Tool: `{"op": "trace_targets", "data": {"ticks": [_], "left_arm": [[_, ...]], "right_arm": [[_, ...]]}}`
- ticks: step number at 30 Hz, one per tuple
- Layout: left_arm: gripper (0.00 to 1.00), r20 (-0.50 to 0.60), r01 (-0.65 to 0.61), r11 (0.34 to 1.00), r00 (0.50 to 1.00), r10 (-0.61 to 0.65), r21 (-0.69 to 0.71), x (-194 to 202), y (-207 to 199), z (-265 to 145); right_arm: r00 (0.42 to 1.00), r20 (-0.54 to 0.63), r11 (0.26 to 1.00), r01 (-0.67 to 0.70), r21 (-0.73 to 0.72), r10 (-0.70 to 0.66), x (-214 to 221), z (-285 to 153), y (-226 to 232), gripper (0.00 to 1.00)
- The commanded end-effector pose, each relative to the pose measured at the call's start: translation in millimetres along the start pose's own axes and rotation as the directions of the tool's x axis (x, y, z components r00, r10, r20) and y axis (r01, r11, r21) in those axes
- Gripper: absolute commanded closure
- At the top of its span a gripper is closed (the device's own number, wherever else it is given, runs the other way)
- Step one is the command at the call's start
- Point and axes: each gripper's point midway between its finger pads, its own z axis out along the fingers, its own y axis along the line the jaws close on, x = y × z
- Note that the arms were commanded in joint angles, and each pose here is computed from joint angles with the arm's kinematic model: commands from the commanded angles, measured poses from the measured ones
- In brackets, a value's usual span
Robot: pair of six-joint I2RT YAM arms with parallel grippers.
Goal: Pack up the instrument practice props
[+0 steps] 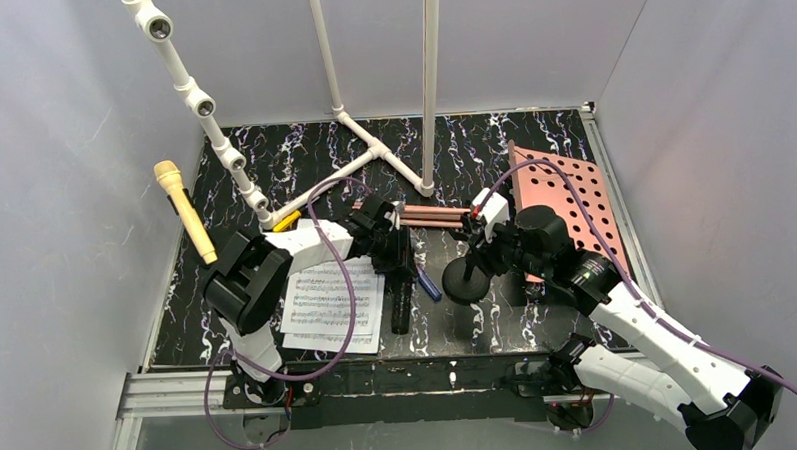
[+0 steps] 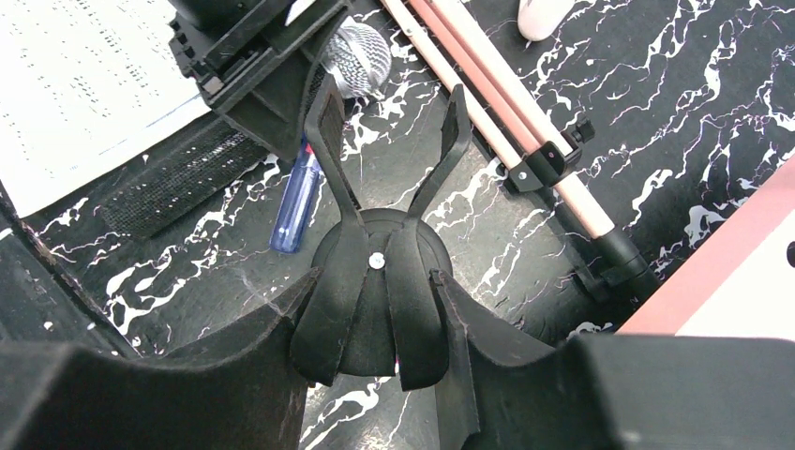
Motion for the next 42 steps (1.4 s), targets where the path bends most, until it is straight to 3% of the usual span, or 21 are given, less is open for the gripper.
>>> {"op": "trace_targets", "data": {"ticks": [1,8,21,23,30,34,42], "left_arm": [[1.00,0.002,-0.044,0.998,0.999,0.044,0.044,-14,-14,10],[1.00,0.057,-0.095,0.992,0.994,0.090,0.084,-32,-35,0],[1.00,0.125,0.058,0.998,0.991,-0.057,-0.007,-17,18,-18],[1.00,0.104,0.053,0.999,0.993,-0.053,0.002,-16,16,-15],[0.94,0.067,0.058,0.998,0.996,-0.059,0.012,-16,15,-2],[0.86,0.071,0.055,0.998,0.996,-0.055,0.014,-18,14,-3],[0.80,0.093,0.048,0.999,0.994,-0.049,0.009,-18,12,-16]], "right_arm": [[0.994,0.111,0.999,0.000,0.034,-0.003,-28,-3,-7,0.86],[0.993,0.116,0.999,0.000,0.035,-0.004,-30,-5,-7,0.86],[0.991,0.132,0.998,-0.008,0.066,-0.001,-32,-7,-12,0.84],[0.991,0.136,0.998,-0.011,0.060,0.003,-32,-6,-11,0.79],[0.987,0.155,0.998,-0.043,0.045,0.036,-31,-6,-7,0.38],[0.981,0.188,0.997,-0.066,0.043,0.057,-30,-7,-6,0.30],[0.967,0.235,0.992,-0.115,0.050,0.100,-30,-6,-7,0.26]]}}
